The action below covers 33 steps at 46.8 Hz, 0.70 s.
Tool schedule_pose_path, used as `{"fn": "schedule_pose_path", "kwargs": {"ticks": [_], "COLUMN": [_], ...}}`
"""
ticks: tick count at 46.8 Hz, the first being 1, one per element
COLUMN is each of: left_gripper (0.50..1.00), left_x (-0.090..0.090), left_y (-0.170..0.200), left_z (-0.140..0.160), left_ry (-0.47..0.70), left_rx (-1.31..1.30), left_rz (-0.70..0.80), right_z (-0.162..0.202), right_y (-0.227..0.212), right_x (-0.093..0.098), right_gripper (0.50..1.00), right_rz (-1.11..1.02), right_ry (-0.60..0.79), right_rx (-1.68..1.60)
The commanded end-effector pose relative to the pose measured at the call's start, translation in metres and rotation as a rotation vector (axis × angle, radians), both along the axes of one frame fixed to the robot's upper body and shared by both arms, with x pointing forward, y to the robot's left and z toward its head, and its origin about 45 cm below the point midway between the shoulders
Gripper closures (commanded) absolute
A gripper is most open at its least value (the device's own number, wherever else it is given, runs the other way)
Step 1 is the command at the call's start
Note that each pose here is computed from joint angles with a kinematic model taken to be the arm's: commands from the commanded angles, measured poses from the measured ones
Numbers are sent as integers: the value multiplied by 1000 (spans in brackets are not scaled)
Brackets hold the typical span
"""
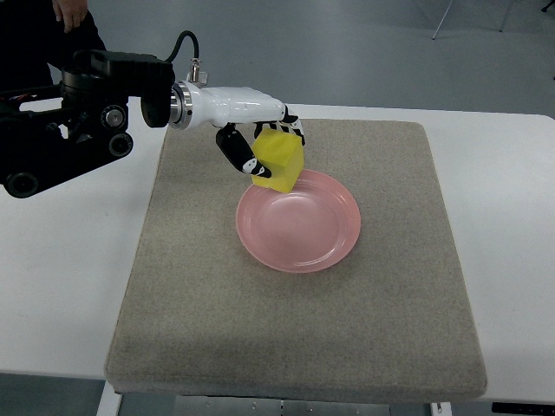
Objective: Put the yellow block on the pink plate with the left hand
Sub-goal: 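Carry the yellow cube with the left hand over the pink plate, lower it, then open the left hand fingers to release the cube onto the plate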
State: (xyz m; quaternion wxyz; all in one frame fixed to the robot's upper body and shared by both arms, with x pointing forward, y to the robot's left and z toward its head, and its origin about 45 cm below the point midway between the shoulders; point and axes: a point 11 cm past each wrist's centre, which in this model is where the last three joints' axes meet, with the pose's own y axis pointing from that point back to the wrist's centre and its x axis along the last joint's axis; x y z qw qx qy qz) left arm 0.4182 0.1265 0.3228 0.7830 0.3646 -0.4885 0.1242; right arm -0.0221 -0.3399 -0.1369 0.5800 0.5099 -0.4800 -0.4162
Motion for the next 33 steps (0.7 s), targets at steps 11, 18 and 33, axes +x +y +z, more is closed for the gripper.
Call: {"fn": "schedule_pose_path", "kwargs": {"ticks": [11,18,33], "left_gripper": [1000,1000,969], "left_x": [-15,-13,-12], "left_y": [-21,-19,-25], "left_z": [-40,-48,-57], "left_ry": [32,10,22], "left_rx": [90,127,126], "left_rz": [-69,-70,-68], "right_z": [0,0,0], "right_y": [0,0,0], "right_x": [0,0,0], "right_gripper": [576,576,576], "right_rz": [0,0,0], "right_ry": [0,0,0], "right_rx": [0,0,0]}}
